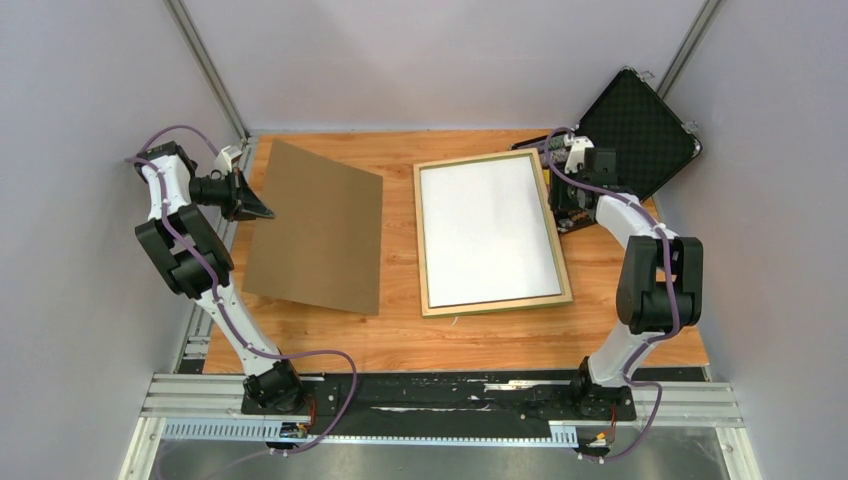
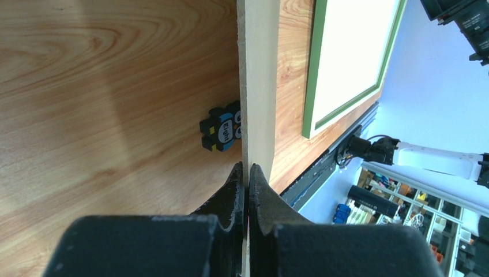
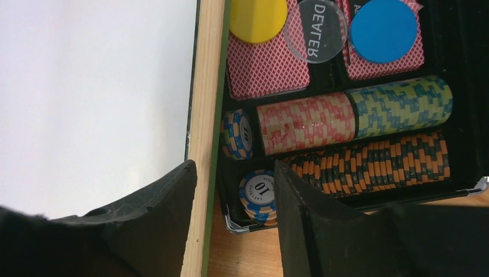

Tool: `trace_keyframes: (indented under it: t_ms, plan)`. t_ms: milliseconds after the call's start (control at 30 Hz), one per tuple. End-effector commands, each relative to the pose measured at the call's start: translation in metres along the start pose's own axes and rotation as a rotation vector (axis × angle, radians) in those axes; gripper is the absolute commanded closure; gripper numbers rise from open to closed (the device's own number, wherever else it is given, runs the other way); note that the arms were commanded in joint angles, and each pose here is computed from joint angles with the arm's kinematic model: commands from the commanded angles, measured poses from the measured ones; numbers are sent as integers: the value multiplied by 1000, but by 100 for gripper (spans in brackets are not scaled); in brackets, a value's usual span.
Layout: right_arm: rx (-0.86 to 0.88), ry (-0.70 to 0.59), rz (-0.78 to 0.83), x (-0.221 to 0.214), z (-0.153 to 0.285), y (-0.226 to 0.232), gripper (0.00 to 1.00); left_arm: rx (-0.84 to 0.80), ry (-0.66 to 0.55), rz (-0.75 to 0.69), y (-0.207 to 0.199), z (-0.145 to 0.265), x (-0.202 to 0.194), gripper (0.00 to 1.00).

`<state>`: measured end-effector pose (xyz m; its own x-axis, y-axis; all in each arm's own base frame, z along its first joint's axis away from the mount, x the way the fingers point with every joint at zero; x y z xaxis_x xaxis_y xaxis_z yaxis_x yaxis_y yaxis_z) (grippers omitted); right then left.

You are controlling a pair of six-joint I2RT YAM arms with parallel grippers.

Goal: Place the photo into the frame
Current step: Move the photo frame to the center of the board.

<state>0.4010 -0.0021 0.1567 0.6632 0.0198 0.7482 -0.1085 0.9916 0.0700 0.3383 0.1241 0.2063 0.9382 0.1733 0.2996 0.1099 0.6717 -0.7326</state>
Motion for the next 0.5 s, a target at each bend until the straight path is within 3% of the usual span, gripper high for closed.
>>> trace_keyframes:
  t_ms: [0, 300, 467]
  plan:
    - [43, 2, -22, 2, -6, 4, 49, 109, -78, -161, 0, 27, 10, 100]
    - [72, 36, -48, -4, -14, 7, 49, 106, -77, -161, 0, 27, 10, 100]
    - [84, 48, -55, -6, -16, 8, 55, 105, -76, -160, 1, 26, 10, 100]
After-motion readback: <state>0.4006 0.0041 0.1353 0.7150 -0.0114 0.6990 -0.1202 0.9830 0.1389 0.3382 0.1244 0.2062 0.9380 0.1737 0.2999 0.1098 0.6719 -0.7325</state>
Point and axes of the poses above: each gripper's point midway between its finger pads, its own z axis back along the fingers, its own y axis along the line the jaws close on, x = y × z, the point moved 8 cm from there along z, back along the fingers, and after that the axes turned 5 degrees about -z, right-handed, at the moved point
